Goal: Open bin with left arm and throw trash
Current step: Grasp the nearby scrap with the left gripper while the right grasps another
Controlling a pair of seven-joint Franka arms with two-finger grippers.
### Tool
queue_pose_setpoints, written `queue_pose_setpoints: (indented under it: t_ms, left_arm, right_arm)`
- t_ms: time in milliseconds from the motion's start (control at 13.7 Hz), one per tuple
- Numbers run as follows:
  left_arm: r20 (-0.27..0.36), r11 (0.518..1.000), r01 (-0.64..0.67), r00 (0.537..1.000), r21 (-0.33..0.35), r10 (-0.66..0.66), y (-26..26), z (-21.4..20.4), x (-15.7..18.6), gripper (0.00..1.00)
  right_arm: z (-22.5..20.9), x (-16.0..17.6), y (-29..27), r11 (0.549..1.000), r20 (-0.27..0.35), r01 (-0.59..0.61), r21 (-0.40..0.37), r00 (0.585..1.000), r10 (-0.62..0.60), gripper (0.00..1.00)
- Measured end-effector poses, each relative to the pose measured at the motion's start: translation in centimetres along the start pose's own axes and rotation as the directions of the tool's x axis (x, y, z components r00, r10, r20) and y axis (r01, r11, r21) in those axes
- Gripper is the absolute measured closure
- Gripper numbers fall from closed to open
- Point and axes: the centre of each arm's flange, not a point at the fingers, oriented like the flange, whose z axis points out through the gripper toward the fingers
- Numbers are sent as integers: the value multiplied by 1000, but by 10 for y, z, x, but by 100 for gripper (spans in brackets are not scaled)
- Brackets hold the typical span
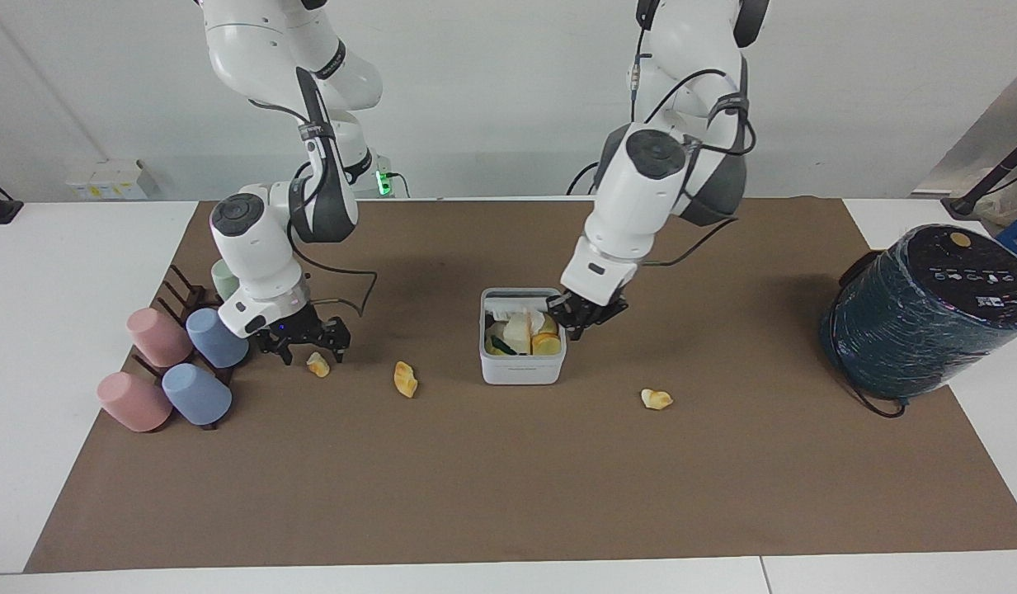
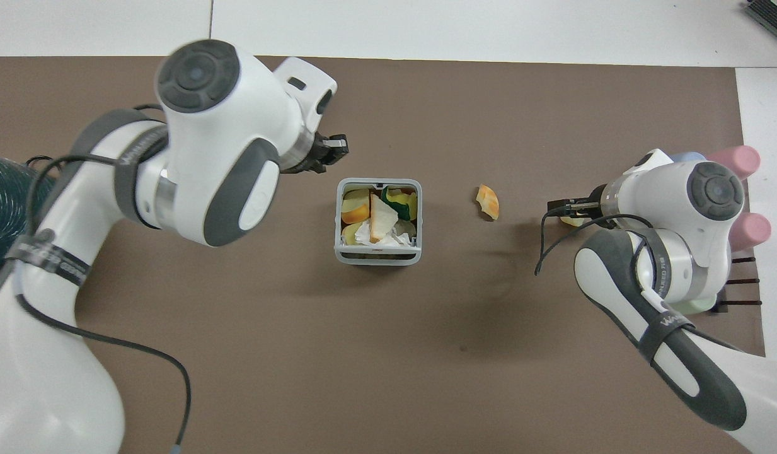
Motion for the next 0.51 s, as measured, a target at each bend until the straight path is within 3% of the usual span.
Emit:
queue_pose_setpoints:
  t_ms: [292, 365, 511]
  left_arm:
    - [-25, 1000, -20, 1000, 4, 20, -55, -7, 39, 99]
    - [-35, 1000, -24, 999, 2, 24, -63, 2, 43, 93]
    - [-56, 1000, -19, 998, -1, 19, -73, 24, 45, 71]
  right_arm:
    - [8, -9, 0, 1000, 19, 25, -1, 1000, -25, 45]
    - [9, -11, 0, 1000, 23, 31, -1, 999, -31, 55]
    - [9, -12, 1, 1000, 24, 31, -2, 999, -31, 77]
